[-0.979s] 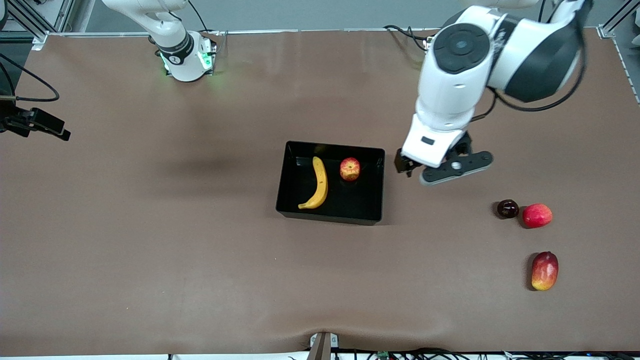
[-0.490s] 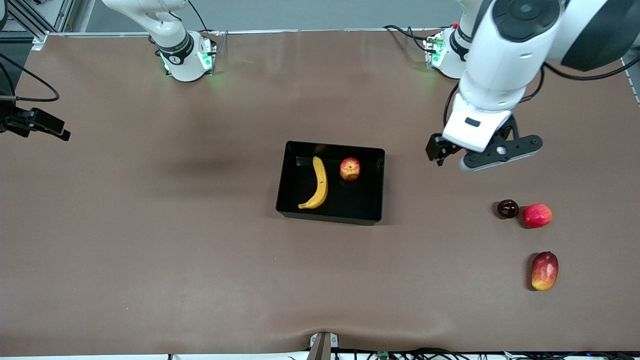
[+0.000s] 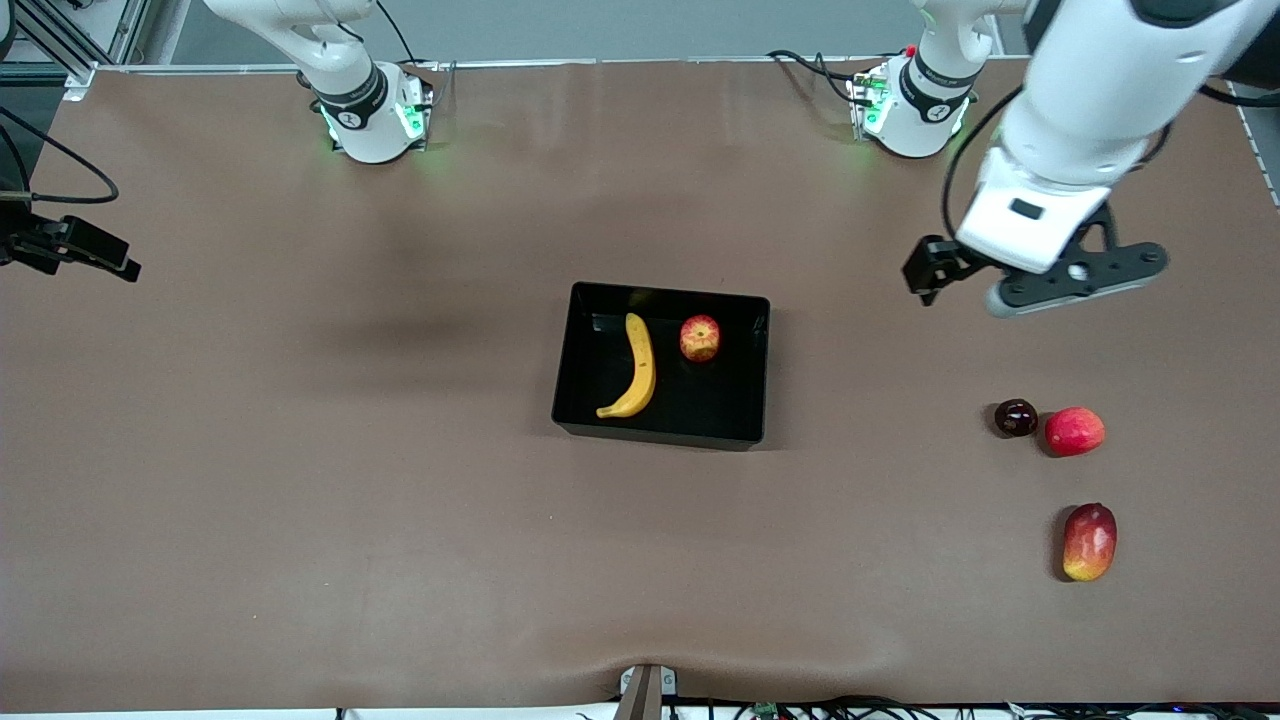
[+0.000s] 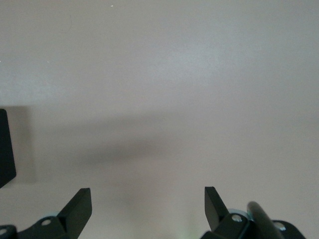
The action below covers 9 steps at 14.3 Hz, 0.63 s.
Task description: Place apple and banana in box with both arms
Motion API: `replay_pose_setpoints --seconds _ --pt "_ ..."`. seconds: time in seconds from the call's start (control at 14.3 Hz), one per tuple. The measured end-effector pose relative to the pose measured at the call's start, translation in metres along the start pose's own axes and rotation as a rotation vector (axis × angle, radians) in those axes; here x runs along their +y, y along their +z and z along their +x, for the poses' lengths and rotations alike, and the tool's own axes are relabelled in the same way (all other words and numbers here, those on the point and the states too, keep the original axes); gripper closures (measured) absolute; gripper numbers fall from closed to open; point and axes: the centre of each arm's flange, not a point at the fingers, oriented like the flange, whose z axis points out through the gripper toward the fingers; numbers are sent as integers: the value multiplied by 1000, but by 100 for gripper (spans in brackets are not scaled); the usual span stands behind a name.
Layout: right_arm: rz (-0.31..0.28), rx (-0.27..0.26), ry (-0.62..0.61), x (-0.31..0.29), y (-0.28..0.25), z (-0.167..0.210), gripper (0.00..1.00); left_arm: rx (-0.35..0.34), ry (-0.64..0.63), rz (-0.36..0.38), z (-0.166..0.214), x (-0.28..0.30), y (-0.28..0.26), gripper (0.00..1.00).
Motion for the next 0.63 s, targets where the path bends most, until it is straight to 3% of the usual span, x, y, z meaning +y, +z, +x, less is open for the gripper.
replay_pose_setpoints --seconds 0.35,0.63 --pt "0 0 1 1 0 0 0 -34 49 3 17 -67 7 0" --pt "0 0 3 2 0 0 0 -57 79 -40 21 -116 7 0"
